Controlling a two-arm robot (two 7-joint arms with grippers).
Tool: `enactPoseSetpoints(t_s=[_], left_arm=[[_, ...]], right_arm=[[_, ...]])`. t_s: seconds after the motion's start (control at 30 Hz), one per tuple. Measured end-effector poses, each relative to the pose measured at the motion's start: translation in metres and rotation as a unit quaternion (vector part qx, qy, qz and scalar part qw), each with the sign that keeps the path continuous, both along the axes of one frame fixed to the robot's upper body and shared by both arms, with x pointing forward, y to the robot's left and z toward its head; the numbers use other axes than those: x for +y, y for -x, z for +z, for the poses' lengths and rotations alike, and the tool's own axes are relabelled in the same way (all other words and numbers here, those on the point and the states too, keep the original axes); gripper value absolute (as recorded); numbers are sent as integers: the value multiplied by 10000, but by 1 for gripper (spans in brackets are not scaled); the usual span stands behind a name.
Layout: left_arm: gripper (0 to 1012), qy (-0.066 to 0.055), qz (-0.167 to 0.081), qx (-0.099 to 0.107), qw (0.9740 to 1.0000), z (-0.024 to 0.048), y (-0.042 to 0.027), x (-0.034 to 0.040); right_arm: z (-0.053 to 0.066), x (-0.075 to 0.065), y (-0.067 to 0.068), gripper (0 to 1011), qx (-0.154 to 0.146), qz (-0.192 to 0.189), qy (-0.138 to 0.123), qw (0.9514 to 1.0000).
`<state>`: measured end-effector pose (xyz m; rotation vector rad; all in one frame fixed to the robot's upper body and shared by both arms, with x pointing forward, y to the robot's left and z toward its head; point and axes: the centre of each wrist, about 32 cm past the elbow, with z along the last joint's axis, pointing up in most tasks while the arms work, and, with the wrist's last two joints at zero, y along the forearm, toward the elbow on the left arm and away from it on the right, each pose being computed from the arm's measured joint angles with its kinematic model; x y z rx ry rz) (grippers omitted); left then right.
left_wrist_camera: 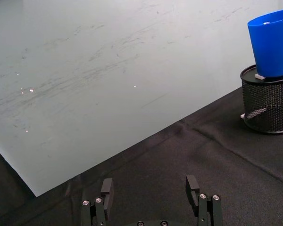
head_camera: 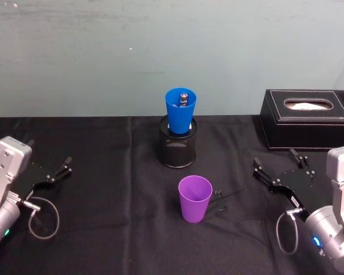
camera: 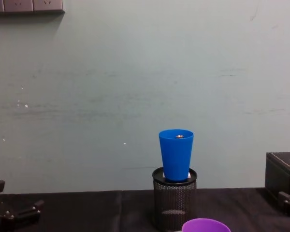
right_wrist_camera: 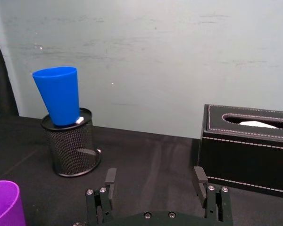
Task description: Pick up one cup with a gripper and tap it against the other cup.
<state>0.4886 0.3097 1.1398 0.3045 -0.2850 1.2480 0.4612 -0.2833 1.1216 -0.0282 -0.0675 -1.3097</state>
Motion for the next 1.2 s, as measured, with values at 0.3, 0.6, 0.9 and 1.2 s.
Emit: enactPoseSetpoints(t_s=[0.3, 0.6, 0.9, 1.2], left_arm=[[1000, 0, 0, 0, 10000, 0, 0, 0], [1000, 0, 0, 0, 10000, 0, 0, 0], [1000, 0, 0, 0, 10000, 0, 0, 0], [1000, 0, 0, 0, 10000, 0, 0, 0]], right_arm=[[-39, -7, -7, 1003, 0, 52, -35, 10000], [-29, -7, -6, 1003, -1, 45, -26, 10000], [-25, -6, -4, 1002, 0, 38, -20, 10000], [-23, -8, -4, 1003, 2, 33, -14, 10000]])
